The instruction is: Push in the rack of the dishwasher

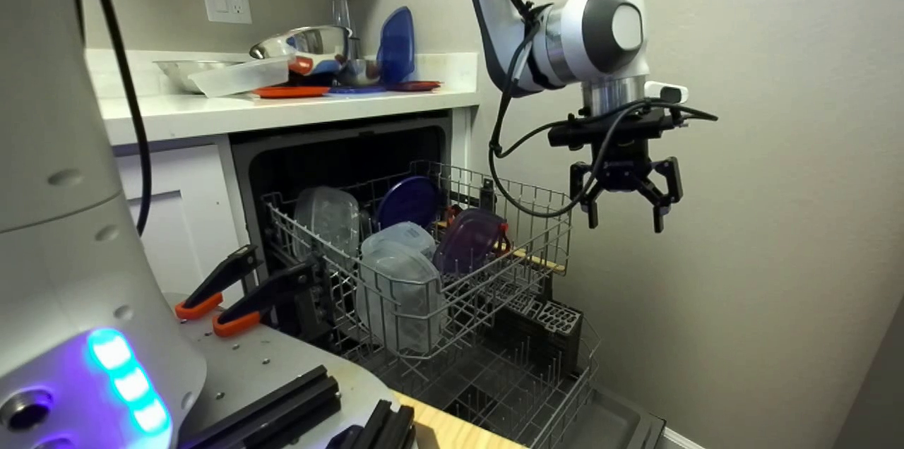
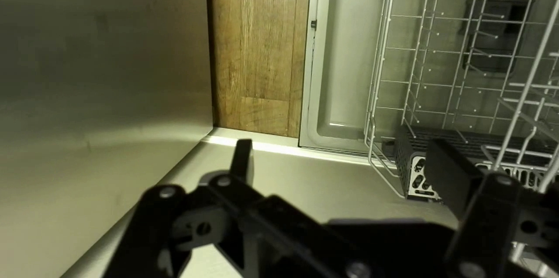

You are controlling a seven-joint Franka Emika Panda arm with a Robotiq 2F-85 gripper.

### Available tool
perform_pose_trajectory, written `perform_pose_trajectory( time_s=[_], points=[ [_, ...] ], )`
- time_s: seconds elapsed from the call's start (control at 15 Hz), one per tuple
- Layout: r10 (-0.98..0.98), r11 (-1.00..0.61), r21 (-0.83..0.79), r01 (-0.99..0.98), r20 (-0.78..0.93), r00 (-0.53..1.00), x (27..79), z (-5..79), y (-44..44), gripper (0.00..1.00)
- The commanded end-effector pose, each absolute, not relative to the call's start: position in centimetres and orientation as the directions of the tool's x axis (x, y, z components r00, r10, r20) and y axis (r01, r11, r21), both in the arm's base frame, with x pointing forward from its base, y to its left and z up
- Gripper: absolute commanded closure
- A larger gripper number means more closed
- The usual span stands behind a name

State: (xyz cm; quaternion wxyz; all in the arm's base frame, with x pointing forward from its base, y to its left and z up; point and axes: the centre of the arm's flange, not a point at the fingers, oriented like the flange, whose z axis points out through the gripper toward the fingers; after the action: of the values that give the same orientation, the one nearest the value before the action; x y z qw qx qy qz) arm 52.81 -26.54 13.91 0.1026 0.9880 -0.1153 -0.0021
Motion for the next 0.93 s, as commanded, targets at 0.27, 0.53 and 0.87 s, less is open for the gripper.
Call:
perform_pose_trajectory(
  time_s=[0.27, 0.53, 0.87],
  points=[
    [-0.245, -0.962, 0.117, -0.246, 0.020, 0.969, 56.3, 9.3, -24.8, 0.00],
    [-0.274, -0.959, 0.075, -0.274, 0.013, 0.962, 57.5, 7.2, -23.4, 0.00],
    [-0.254, -0.966, 0.046, -0.254, -0.013, 0.967, 58.6, 5.6, -20.9, 0.00]
  ],
)
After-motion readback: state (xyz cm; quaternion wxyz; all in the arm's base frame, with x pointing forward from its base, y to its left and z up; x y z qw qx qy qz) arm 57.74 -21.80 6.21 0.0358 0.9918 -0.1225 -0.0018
